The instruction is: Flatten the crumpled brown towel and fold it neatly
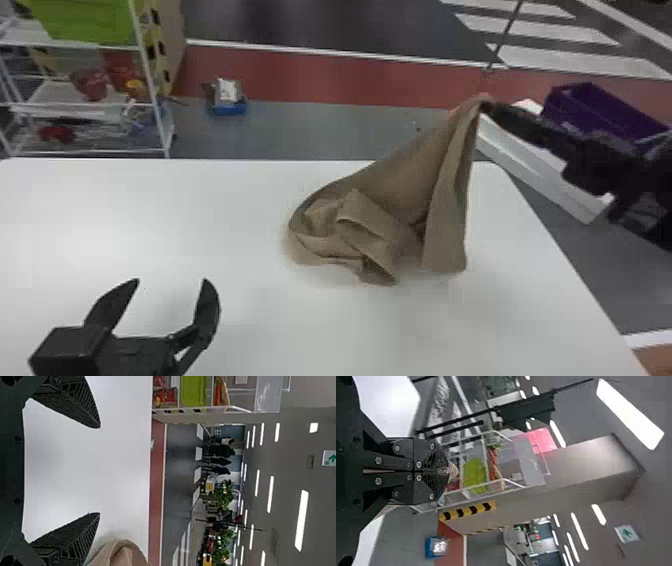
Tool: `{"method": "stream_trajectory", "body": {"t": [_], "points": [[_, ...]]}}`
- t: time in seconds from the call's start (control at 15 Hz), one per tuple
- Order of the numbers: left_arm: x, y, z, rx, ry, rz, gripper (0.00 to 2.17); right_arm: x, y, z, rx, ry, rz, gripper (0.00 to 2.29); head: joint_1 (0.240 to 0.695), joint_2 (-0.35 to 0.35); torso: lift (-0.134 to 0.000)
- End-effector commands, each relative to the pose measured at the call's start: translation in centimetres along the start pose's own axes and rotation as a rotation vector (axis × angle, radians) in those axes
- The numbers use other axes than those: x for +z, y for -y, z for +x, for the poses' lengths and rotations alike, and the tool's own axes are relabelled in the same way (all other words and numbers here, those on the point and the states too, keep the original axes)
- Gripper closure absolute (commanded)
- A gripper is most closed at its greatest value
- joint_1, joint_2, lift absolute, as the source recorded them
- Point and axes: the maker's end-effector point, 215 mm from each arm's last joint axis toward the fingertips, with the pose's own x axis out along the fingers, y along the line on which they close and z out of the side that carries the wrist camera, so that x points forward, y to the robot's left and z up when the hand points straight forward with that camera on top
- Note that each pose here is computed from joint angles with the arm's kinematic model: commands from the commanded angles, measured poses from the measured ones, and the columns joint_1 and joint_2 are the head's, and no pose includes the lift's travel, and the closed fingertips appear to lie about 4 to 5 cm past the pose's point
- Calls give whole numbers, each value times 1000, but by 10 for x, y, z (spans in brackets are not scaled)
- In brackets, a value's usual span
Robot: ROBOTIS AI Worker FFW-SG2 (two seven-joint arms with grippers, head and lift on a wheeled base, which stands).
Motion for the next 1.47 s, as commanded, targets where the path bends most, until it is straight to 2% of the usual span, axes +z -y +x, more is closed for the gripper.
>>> {"method": "stream_trajectory", "body": {"t": [0.0, 0.07, 0.13, 0.2, 0.27, 0.47, 0.67, 0.73, 0.87, 1.0, 1.07, 1.2, 1.4], "points": [[-4, 5, 1, -11, -22, 5, 93, -34, 12, 2, -39, -65, -143, 552, 695, -199, -124], [-7, 5, 1, -12, -31, 5, 93, -39, 11, -3, -2, -54, -131, 319, 695, -204, -124], [-7, 4, 1, -9, -32, 6, 93, -37, 2, -13, 71, -33, -122, 228, 695, -207, -124], [-7, 2, 1, -5, -32, 6, 93, -26, -13, -30, 175, 15, -146, 174, 695, -206, -124], [-8, 2, 0, -5, -34, 6, 93, -21, -14, -46, 201, 23, -158, 174, 695, -204, -124], [-8, 3, 1, -7, -34, 8, 93, -24, 17, -64, 110, 32, -142, 188, 695, -244, -124], [-8, 8, 3, -19, -34, 5, 93, -70, 47, -40, -74, -75, -128, 221, 695, -285, -124], [-7, 9, 3, -20, -33, 4, 93, -83, 50, -29, -105, -105, -125, 259, 695, -289, -124], [-7, 9, 3, -21, -31, 7, 97, -117, 42, -6, -123, -171, -82, 319, 695, -287, -124], [-9, 8, 0, -18, -36, 7, 97, -147, 30, 3, -127, -232, -14, 353, 695, -255, -124], [-9, 8, 0, -19, -37, 9, 97, -158, 26, 3, -127, -244, 4, 383, 695, -244, -124], [-10, 7, -1, -19, -39, 9, 97, -184, 20, -9, -137, -273, 98, 383, 695, -221, -124], [-11, 9, 0, -26, -40, 9, 97, -208, 38, -30, -213, -290, 151, 475, 695, -219, -124]]}}
